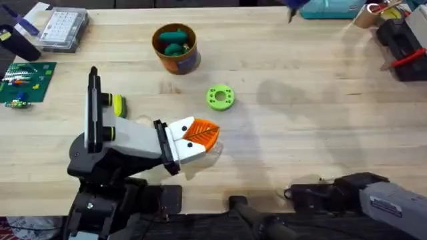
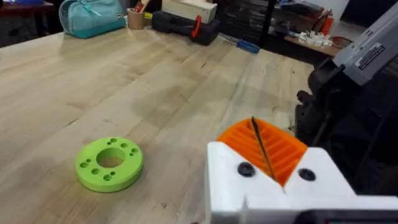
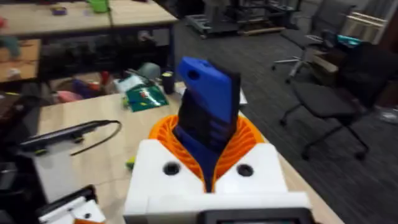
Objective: Pick up the gripper from the table and insert it into the empty holder that is missing its gripper. Then pick up a screw, insert it into the mounting hole, and use the screwdriver to tighten it. Finally, clean up the table by picking up the vegetable and placing it into the bucket.
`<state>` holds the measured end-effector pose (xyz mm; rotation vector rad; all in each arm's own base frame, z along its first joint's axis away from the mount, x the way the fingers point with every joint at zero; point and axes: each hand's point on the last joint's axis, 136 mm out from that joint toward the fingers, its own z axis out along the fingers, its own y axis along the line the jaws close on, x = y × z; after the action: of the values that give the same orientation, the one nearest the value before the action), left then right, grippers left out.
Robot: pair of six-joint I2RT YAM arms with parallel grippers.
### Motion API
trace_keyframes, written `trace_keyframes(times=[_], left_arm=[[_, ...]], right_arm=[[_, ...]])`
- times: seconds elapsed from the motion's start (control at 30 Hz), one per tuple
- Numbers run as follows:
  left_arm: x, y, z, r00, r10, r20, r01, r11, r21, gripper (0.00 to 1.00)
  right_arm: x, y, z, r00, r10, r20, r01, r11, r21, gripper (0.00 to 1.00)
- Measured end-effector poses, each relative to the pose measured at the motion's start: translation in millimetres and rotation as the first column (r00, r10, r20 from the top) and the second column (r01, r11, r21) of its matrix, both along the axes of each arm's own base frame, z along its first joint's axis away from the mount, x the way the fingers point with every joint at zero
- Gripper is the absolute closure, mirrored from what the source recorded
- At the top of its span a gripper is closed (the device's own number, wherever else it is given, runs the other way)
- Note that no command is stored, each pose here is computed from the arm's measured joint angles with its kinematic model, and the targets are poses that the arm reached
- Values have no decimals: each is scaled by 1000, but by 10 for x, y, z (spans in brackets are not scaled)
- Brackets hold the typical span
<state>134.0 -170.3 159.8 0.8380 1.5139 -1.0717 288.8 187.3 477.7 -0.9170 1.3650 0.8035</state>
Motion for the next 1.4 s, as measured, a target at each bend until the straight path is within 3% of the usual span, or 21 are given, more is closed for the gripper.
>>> trace_keyframes(times=[0.2, 0.67, 1.03, 1.13, 1.4], left_arm=[[0, 0, 0, 1000, 0, 0, 0, 1000, 0, 984], [0, 0, 0, 1000, 0, 0, 0, 1000, 0, 984], [0, 0, 0, 1000, 0, 0, 0, 1000, 0, 984], [0, 0, 0, 1000, 0, 0, 0, 1000, 0, 984], [0, 0, 0, 1000, 0, 0, 0, 1000, 0, 984]], right_arm=[[-268, 338, 17, 991, 134, -17, -134, 991, 15, 974], [-926, 918, 199, 919, 387, 73, -390, 920, 37, 974], [-956, 933, 231, 916, 396, 65, -400, 915, 52, 974], [-960, 943, 338, 905, 396, 152, -411, 908, 84, 974], [-876, 1022, -15, 898, 426, 112, -438, 889, 136, 974]])
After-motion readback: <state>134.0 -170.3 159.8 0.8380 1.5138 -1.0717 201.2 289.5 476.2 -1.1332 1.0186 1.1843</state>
